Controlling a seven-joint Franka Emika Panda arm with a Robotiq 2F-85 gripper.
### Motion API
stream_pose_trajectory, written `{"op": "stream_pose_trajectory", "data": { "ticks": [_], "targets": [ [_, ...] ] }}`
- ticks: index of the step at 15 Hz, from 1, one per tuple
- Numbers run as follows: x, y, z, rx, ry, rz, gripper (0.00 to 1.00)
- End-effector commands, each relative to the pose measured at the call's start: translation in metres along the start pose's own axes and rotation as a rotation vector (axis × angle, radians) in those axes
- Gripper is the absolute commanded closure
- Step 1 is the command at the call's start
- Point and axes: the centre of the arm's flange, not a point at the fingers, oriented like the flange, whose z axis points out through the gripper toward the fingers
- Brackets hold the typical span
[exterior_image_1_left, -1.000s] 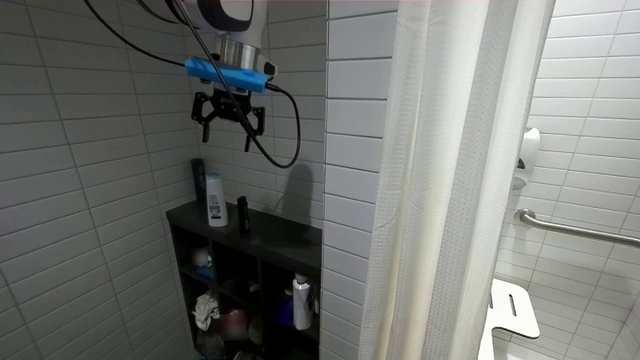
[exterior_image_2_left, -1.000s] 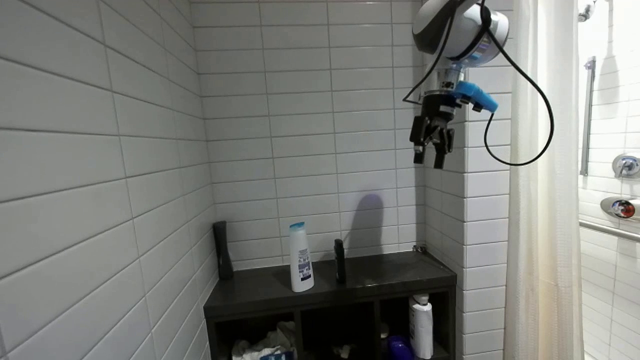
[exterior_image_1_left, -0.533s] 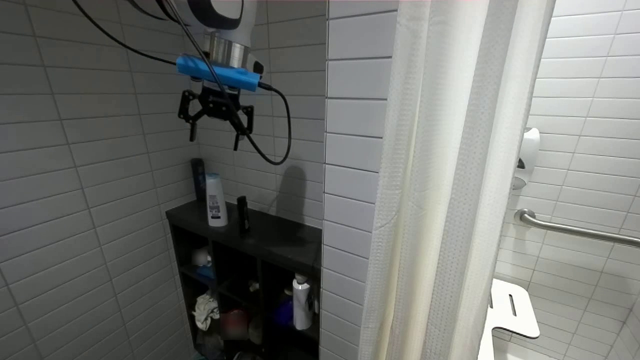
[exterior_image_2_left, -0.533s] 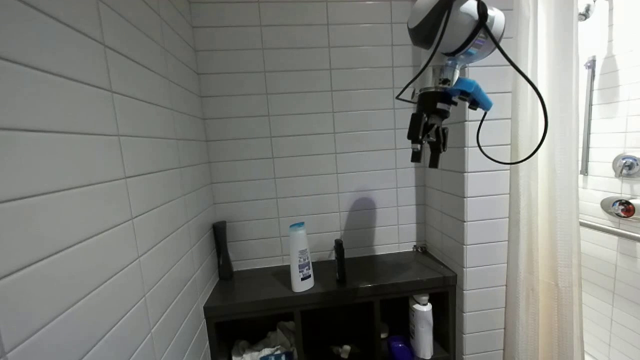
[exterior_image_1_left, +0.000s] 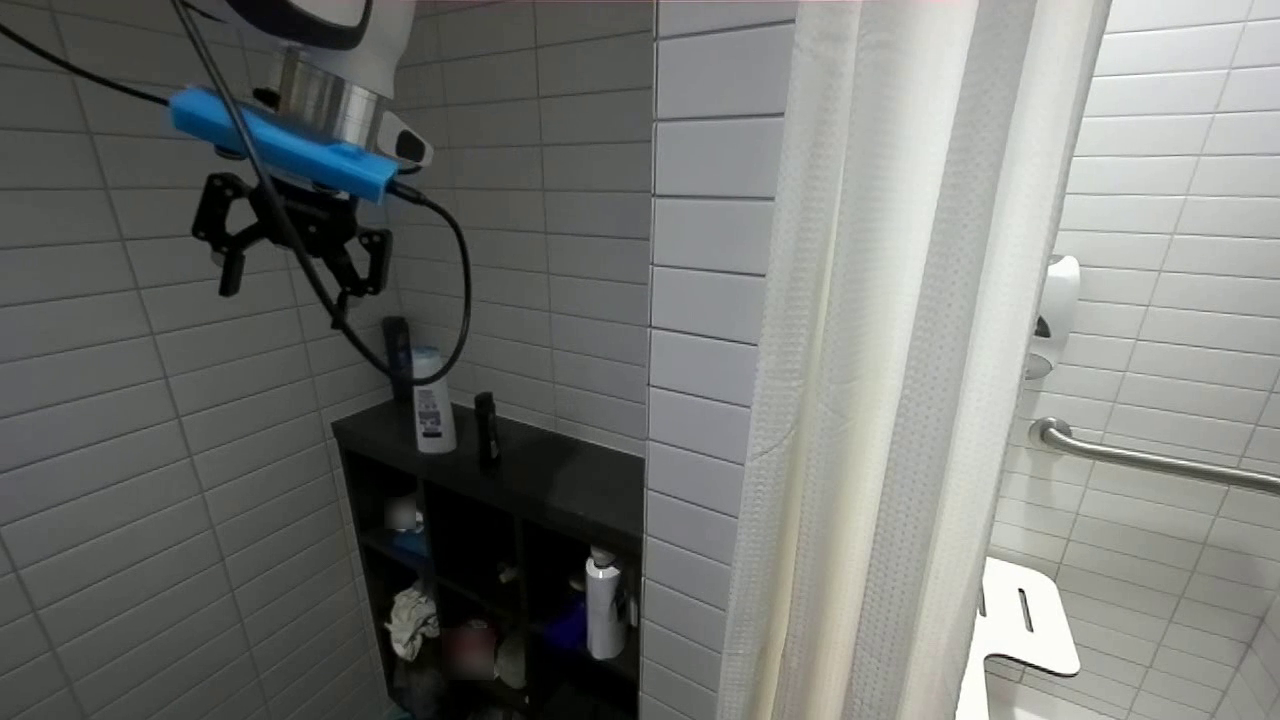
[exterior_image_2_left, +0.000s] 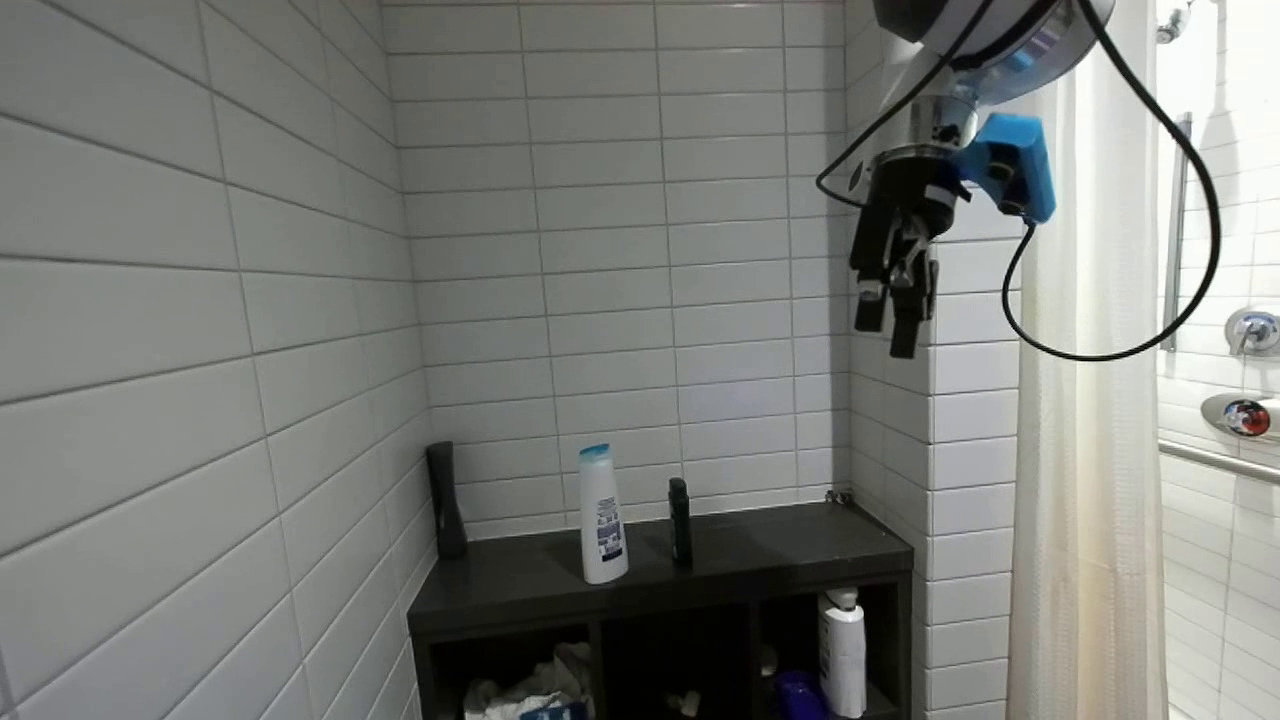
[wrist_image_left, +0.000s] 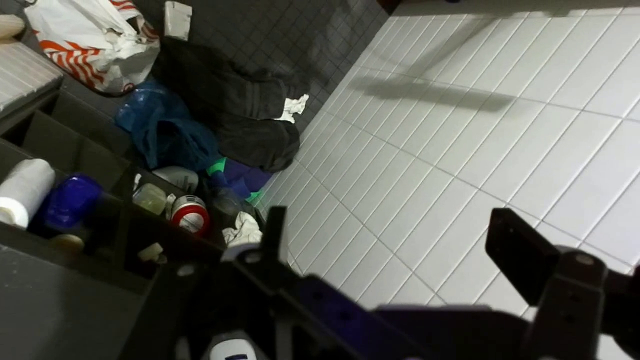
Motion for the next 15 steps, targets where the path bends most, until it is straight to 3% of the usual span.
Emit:
{"op": "stream_pose_trajectory", "data": {
  "ticks": [1, 9, 15],
  "targets": [
    [-0.002, 0.001, 0.006, 0.022, 0.013, 0.033, 0.00],
    [0.017, 0.060, -0.020, 0.012, 0.029, 0.104, 0.00],
    [0.031, 0.093, -0.081, -0.076, 0.083, 0.134, 0.00]
  ]
}}
